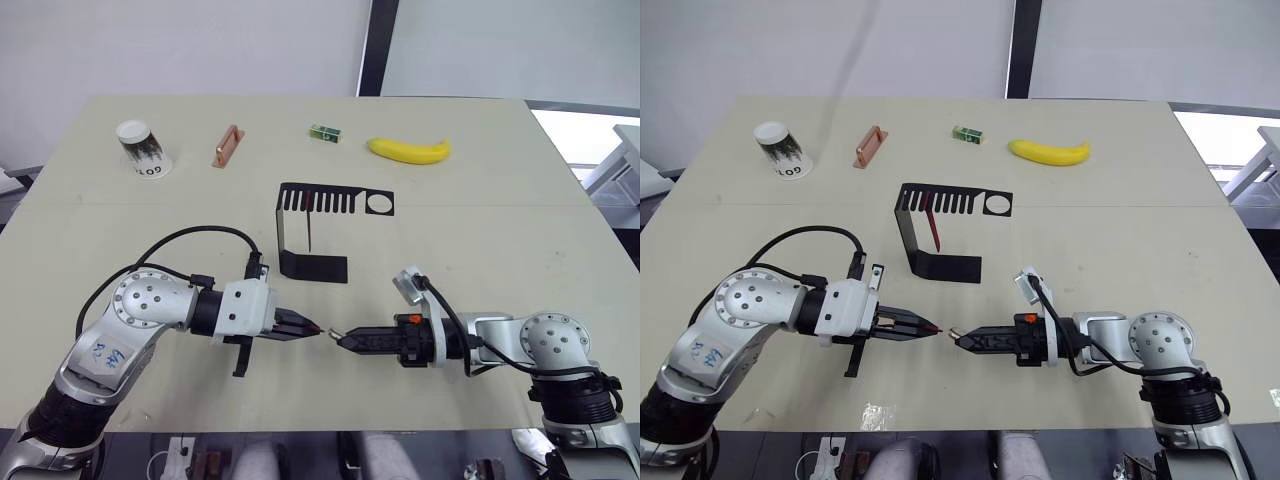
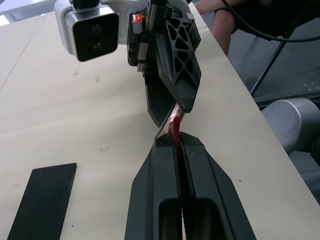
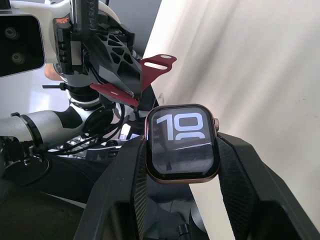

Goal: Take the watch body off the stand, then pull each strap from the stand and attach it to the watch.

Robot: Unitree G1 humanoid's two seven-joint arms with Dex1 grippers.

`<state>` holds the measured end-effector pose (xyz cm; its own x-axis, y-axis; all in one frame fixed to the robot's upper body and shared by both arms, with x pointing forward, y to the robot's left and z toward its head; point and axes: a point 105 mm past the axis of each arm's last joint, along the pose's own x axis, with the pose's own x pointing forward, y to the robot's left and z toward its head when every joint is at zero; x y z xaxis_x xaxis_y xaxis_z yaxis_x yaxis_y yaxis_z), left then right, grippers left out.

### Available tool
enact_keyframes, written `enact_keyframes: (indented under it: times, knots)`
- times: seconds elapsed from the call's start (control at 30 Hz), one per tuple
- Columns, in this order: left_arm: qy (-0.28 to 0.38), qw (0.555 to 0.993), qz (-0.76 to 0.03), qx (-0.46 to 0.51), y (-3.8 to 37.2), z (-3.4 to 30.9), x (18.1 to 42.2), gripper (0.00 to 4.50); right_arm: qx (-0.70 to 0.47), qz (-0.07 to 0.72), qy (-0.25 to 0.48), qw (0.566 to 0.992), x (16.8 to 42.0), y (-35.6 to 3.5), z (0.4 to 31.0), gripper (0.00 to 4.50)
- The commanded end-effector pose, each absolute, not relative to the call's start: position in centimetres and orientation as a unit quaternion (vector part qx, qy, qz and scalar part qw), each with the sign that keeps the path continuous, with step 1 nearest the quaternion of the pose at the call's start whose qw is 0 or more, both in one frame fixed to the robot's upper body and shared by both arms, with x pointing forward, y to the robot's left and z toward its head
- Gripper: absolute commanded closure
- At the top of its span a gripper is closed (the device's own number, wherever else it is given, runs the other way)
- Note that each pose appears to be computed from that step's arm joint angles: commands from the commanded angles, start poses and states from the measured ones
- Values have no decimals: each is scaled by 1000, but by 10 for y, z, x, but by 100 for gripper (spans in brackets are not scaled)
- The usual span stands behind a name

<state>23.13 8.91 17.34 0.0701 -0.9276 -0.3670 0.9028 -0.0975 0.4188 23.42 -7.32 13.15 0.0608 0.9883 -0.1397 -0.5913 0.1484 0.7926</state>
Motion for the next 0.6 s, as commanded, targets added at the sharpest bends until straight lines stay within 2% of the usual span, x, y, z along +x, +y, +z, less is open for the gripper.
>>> enact_keyframes:
  times: [0.03,0.6]
  knots:
    - [-38,668,-682,297,85,177,230,450,277,608,337,663,228,-71,140,299]
    - [-32,662,-688,295,84,165,229,450,275,602,338,669,227,-72,138,299]
